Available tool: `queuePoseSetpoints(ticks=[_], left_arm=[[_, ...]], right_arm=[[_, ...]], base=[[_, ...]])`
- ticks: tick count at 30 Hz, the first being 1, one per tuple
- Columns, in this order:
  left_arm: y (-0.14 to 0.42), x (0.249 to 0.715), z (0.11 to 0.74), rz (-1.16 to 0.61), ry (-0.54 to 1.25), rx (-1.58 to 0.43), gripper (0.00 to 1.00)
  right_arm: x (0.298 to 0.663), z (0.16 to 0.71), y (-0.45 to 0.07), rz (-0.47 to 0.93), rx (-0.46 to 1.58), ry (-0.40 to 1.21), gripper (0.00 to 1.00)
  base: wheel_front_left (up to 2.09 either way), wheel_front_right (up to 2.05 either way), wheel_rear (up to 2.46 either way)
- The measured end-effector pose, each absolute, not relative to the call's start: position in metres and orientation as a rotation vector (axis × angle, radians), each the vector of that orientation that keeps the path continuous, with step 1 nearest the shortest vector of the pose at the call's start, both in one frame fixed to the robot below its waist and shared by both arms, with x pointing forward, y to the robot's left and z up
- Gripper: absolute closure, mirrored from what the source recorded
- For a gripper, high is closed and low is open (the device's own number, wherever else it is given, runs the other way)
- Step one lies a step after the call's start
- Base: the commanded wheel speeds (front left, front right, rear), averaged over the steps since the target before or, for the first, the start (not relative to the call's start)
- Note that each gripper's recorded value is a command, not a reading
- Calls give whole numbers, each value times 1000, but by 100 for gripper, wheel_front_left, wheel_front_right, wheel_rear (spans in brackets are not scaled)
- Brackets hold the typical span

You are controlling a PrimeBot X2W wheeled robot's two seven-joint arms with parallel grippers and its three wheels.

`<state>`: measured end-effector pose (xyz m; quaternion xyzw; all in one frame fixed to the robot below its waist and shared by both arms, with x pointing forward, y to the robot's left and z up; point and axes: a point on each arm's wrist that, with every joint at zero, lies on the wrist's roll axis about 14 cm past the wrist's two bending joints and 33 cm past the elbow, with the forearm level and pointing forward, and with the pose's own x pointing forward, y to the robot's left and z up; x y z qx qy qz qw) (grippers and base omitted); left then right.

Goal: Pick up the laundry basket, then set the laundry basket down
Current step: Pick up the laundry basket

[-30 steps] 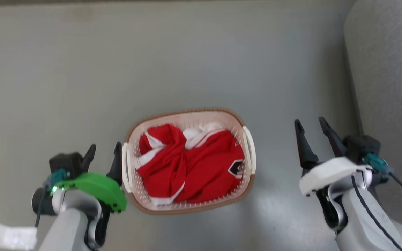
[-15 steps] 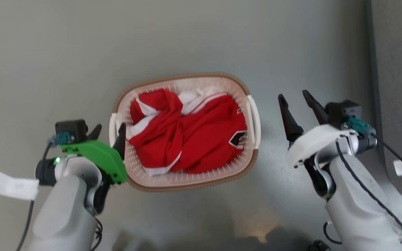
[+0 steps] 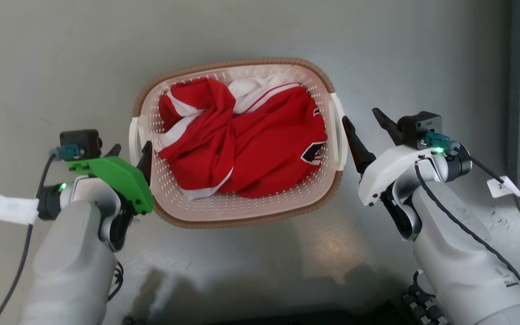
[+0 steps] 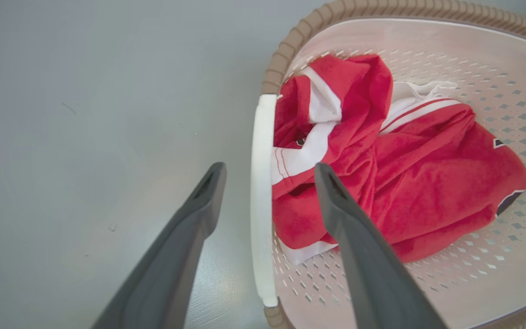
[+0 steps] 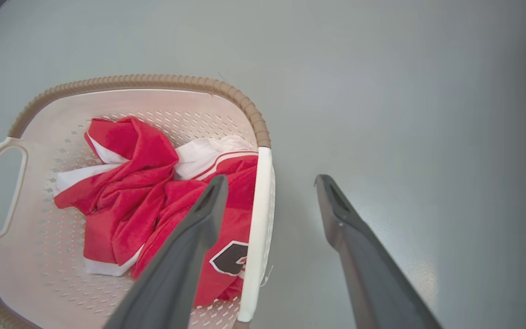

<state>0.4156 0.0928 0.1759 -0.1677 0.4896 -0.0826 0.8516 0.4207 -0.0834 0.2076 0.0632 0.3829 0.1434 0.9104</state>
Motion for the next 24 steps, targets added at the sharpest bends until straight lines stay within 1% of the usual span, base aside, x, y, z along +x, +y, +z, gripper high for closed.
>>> queuePoseSetpoints(ticks=[5,14,22,23,24], left_arm=[[96,417,162,-167,1061,-348,0],[99,420,137,-170,1114,-331,0],[99,413,117,-178,1173,-315,0],[98,411,115,-182,1180,-319,7],[98,410,113,-179,1191,-324,65]], right_arm=[[416,189,-79,312,135,842,0],[414,163,-63,382,123,916,0],[415,144,-58,388,144,957,0],[415,142,-59,383,150,964,53],[414,140,-59,379,154,971,100]], base=[[0,0,0],[0,0,0],[0,0,0],[0,0,0],[0,0,0]])
